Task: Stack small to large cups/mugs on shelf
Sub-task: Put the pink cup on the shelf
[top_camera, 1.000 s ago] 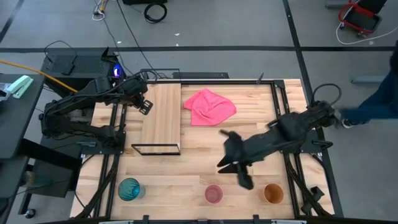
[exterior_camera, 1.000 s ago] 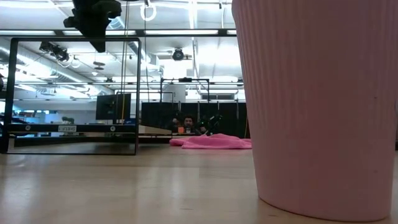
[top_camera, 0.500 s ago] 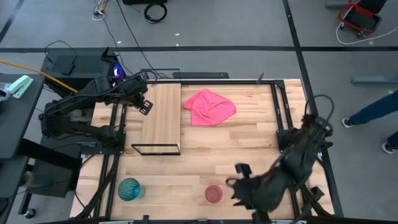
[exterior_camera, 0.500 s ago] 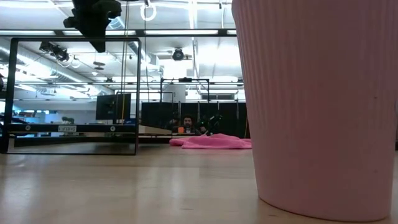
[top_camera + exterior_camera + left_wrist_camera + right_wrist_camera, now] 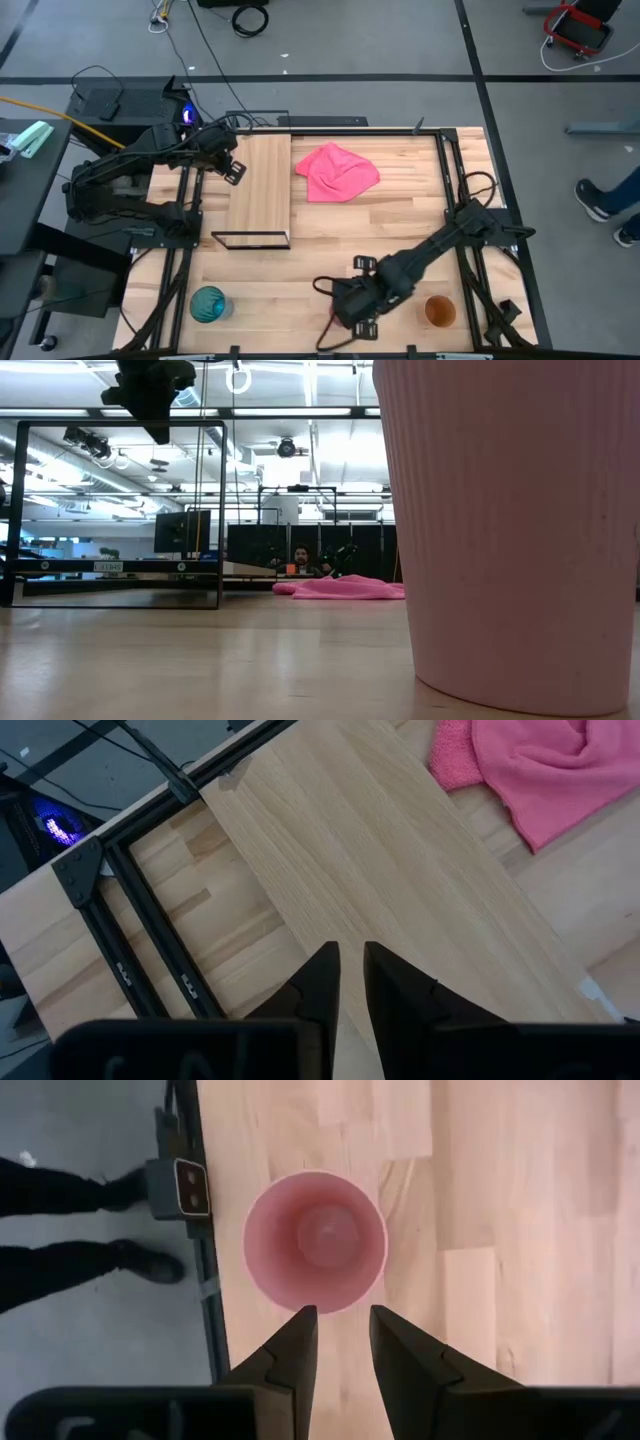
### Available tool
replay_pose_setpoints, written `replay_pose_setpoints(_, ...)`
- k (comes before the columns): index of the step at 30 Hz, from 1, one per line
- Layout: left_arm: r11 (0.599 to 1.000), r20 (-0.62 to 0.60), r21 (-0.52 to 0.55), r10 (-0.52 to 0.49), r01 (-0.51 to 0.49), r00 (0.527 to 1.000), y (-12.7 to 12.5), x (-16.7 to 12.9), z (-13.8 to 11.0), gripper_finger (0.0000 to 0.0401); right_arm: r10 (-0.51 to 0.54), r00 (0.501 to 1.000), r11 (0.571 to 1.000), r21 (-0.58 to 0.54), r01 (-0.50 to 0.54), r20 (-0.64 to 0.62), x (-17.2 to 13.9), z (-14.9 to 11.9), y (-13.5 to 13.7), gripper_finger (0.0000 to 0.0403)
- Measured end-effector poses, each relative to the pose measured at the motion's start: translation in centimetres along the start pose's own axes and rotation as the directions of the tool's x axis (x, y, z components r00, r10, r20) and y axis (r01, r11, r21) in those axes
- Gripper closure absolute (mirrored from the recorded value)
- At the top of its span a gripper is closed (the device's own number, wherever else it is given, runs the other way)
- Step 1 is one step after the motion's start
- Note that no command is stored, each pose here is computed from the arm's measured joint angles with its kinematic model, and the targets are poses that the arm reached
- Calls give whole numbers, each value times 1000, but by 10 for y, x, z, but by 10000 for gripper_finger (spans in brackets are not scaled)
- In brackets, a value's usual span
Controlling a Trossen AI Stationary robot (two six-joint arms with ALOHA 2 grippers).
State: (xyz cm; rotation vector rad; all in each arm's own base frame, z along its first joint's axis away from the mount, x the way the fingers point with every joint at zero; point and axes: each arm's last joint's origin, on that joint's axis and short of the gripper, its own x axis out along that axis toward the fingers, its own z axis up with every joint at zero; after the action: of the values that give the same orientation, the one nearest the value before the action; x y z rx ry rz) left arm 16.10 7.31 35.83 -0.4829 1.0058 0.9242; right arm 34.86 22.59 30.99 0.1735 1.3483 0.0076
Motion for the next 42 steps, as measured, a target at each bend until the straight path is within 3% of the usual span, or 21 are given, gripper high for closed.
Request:
replay_pose_setpoints(10, 1000, -3, 6, -5, 5, 1000, 0, 0, 0, 340, -25, 998, 999, -31, 23, -59, 30, 17, -11, 299)
replay_pose_setpoints(28, 999, -6, 36, -3, 3, 1000, -1, 1, 0, 332, -17, 992, 1000, -28, 14, -128, 79, 9, -23, 298)
replay_pose_setpoints(38, 999, -6, 36, -3, 3, 1000, -1, 1, 0, 334, -9, 992, 1000, -15, 7, -124, 88, 10, -28, 301)
replay_pose_setpoints(42, 999, -6, 34, -3, 3, 1000, -1, 1, 0, 338, -7, 994, 1000, -9, 6, -113, 88, 13, -29, 323)
